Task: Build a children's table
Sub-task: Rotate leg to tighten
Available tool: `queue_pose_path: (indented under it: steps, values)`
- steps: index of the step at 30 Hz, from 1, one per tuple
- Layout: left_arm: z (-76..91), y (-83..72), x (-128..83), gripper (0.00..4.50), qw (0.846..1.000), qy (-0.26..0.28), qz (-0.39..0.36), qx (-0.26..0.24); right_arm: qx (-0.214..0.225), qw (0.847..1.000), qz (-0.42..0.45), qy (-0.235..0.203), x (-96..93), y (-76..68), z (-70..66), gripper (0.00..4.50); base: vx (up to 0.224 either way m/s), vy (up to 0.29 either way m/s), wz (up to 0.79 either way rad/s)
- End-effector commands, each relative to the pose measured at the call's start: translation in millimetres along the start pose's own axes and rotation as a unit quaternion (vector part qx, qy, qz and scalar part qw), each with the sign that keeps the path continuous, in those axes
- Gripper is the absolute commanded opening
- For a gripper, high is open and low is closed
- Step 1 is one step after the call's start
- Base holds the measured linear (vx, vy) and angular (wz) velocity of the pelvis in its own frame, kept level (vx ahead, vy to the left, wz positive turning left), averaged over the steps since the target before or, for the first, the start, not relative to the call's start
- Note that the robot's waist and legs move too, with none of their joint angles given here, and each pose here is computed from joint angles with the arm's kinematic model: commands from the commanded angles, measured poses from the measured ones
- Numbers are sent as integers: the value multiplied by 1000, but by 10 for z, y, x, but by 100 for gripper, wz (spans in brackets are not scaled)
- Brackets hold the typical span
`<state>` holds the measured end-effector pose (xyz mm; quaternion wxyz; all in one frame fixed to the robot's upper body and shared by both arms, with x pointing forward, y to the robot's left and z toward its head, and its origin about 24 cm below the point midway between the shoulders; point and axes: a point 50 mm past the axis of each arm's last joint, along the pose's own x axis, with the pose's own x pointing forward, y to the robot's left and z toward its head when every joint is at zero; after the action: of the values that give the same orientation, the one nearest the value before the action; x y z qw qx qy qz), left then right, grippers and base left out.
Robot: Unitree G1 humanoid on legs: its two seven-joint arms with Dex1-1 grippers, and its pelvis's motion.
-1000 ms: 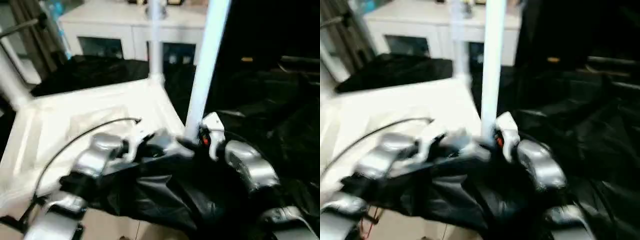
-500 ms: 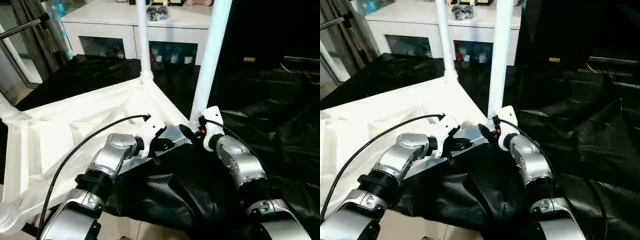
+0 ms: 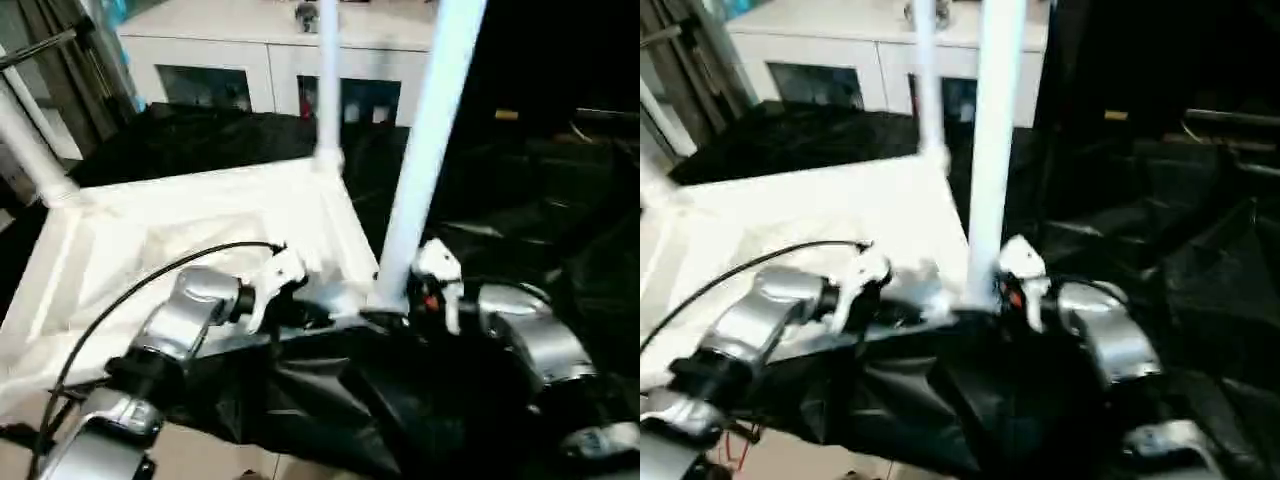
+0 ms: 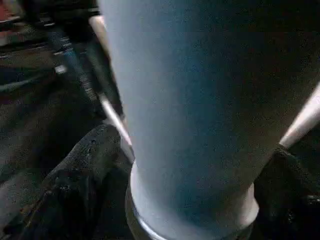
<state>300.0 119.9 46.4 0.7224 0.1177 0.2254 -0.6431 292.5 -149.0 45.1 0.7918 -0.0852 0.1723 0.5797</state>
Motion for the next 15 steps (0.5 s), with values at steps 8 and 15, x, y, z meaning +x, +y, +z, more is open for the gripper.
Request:
queue_pose_path:
  steps: [8,15]
  values:
    - [184,-123,-9,0,994,-17,-99,44,-2,990,138,22,101,232,7,337,0,0,0]
    - [182,-167,-8,0,992,-18,-118,39,14,986,164,20,115,298,-2,281,0,0,0]
